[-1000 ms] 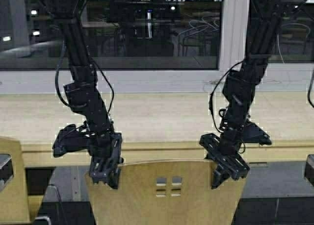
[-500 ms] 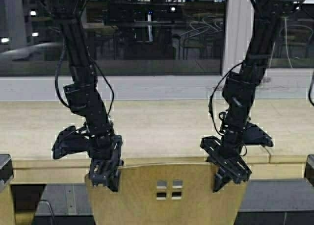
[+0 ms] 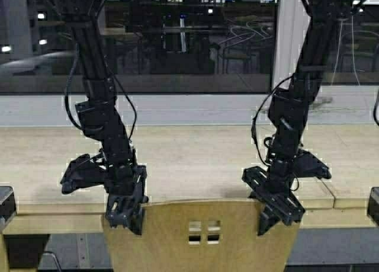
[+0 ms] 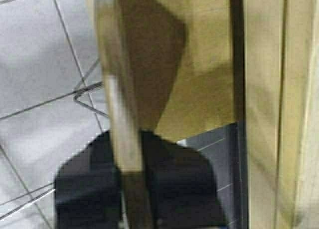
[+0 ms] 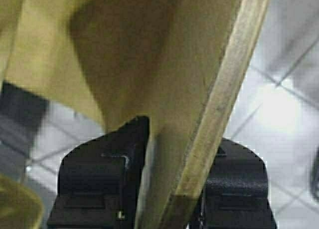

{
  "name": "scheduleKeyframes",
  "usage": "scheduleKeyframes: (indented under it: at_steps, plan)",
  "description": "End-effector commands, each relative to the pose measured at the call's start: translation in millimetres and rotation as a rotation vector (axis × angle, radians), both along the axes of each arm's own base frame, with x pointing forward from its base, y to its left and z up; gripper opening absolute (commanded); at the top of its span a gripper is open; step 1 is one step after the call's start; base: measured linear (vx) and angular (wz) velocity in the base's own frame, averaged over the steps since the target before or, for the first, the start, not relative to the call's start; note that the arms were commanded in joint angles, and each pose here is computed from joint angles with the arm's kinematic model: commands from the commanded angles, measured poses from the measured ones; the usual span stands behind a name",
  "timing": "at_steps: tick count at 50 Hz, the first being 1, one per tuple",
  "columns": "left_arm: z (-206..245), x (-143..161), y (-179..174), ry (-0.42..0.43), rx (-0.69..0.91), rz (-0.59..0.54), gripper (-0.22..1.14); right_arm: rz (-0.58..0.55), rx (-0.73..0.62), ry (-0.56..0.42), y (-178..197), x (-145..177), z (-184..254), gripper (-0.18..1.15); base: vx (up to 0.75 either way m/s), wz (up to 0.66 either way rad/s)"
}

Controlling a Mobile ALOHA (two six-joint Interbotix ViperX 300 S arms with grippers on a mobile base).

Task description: Push the chairs under the table

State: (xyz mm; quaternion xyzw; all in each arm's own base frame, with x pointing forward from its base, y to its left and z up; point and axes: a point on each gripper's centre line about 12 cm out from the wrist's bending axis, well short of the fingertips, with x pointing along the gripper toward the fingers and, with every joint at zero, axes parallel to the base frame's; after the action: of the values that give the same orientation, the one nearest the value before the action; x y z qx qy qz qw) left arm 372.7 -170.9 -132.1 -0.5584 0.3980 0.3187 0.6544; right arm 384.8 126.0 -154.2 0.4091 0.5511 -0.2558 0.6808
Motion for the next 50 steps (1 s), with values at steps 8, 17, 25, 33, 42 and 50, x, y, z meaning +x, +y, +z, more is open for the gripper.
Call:
scheduleKeyframes:
  at_steps: [8,17,25,33,42,50]
  plan:
    - [35,18,-5,-0.083,0.029,-0.13,0.56,0.15,-0.043,-0.066,-1,9,22,0.44,0.02,0.01]
    - [36,18,-5,-0.081,0.026,-0.134,0.84,0.16,-0.024,-0.057,3,12,28,0.82,0.0,0.0]
    - [39,16,-7,-0.059,0.014,-0.143,0.88,0.157,-0.007,-0.058,4,16,38,0.87,-0.01,-0.01]
    - [52,15,-9,-0.061,0.0,-0.148,0.88,0.16,0.023,-0.046,6,18,53,0.87,-0.01,-0.01]
    - [83,14,-8,-0.1,-0.009,-0.162,0.88,0.151,0.04,-0.073,2,16,86,0.87,0.0,0.0]
    - [116,8,-6,-0.136,-0.009,-0.196,0.88,0.14,0.064,-0.1,-7,13,126,0.86,0.0,0.0]
